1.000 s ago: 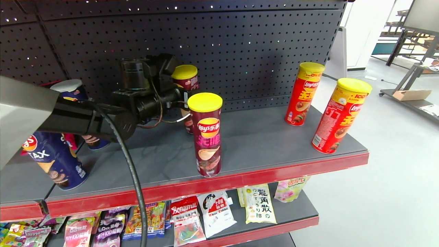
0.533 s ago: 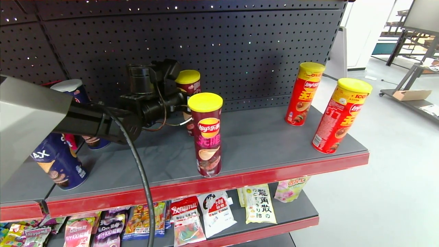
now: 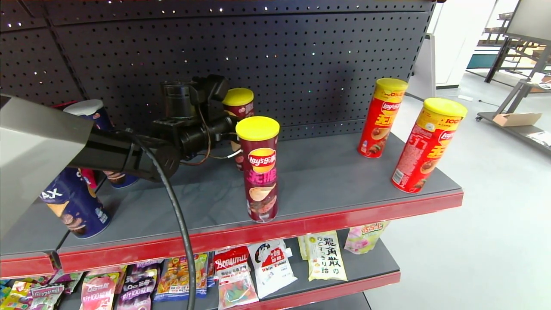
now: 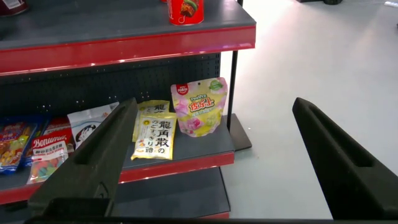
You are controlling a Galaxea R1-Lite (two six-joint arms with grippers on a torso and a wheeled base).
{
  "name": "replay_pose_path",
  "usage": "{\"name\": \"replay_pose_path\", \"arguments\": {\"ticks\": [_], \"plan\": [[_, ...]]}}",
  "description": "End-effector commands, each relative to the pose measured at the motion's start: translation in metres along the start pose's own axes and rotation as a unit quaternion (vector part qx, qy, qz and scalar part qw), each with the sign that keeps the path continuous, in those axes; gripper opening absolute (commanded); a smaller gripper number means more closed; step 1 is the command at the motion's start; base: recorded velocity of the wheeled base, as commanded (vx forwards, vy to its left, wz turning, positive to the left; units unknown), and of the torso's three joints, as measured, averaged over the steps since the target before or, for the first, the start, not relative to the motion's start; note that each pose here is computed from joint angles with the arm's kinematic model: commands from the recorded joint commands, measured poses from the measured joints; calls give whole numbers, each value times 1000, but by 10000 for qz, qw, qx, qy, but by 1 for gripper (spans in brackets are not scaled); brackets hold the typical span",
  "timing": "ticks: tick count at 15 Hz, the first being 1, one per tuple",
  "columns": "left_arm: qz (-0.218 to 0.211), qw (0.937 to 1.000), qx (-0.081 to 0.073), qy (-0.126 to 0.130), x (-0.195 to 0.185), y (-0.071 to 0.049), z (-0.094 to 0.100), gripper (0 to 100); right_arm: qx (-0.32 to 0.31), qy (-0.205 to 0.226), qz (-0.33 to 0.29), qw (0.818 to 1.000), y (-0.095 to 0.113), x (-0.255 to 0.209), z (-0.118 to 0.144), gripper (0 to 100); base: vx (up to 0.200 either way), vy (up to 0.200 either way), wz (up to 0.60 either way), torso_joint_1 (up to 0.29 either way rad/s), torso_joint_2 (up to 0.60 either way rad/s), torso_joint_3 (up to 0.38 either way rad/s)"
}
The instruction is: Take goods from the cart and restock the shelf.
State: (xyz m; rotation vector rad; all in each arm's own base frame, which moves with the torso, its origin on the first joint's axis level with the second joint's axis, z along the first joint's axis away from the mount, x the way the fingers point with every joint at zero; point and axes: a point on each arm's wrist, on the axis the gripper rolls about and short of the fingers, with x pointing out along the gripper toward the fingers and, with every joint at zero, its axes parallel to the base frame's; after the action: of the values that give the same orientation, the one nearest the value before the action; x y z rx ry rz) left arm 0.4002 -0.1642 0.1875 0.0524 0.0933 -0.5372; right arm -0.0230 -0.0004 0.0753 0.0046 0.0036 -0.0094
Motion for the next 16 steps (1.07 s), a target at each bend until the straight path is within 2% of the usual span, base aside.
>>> {"name": "replay_pose_path", "arguments": {"ticks": [1, 4, 9, 16], "plan": [[-14, 10000, 9, 2, 0, -2, 0, 0, 0, 5, 1, 10000, 0, 0, 0, 100, 0, 0, 0, 0, 0, 0], [-6, 10000, 11, -5, 0, -2, 1, 0, 0, 5, 1, 10000, 0, 0, 0, 100, 0, 0, 0, 0, 0, 0], [-20, 10000, 3, -36, 2, -4, 15, 0, 0, 5, 1, 10000, 0, 0, 0, 100, 0, 0, 0, 0, 0, 0], [-23, 10000, 2, 42, 6, -11, 10, 0, 0, 5, 1, 10000, 0, 0, 0, 100, 0, 0, 0, 0, 0, 0]]}}
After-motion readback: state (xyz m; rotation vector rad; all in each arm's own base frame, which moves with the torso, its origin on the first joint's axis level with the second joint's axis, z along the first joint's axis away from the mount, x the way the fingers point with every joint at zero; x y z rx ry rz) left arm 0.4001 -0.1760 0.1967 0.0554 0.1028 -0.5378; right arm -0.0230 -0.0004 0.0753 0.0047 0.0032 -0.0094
